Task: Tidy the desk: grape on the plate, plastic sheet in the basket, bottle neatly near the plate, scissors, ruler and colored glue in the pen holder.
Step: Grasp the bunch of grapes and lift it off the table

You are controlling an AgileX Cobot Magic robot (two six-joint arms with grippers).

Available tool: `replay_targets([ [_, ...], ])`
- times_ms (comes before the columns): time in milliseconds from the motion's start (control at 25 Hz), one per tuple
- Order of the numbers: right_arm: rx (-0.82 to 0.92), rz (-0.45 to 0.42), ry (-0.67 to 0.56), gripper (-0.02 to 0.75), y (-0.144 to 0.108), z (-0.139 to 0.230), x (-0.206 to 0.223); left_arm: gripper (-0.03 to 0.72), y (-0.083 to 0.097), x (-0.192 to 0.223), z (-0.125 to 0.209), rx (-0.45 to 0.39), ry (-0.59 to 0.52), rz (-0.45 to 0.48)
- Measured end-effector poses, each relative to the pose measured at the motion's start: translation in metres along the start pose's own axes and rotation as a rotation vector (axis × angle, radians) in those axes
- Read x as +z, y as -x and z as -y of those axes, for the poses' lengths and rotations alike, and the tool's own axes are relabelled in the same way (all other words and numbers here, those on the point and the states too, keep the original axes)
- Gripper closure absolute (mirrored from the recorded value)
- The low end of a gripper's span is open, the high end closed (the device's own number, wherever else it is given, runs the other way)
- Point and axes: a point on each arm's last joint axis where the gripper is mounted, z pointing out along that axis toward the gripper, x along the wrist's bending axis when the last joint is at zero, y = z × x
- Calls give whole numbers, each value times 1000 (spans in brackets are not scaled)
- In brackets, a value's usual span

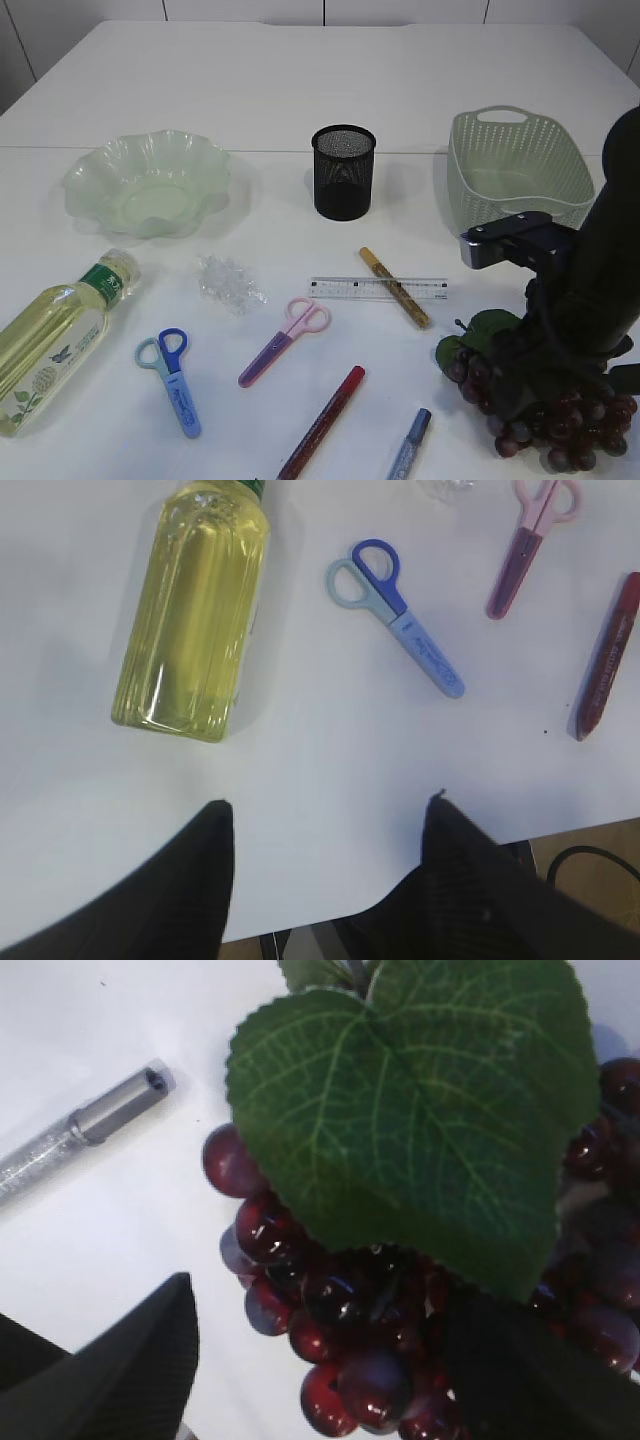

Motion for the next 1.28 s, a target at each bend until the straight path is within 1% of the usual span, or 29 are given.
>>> replay_targets([
  [600,17,8,-45,134,10,-13,42,253,0,0,0,2,2,0],
  [760,11,17,-44,155,12,-15,47,253,0,0,0,2,4,0],
  [880,5,25,-42,230,13,-16,49,253,0,0,-1,2,8,1],
  [1040,5,27,-35,384,13,-16,49,253,0,0,-1,2,11,1],
  [1080,5,27,-35,435,13,-16,49,253,0,0,-1,2,11,1],
  [1160,4,27,-38,494,13,-16,49,253,0,0,-1,2,12,1],
  [1280,3,24,-45,545,13,-16,48,253,0,0,-1,2,14,1],
])
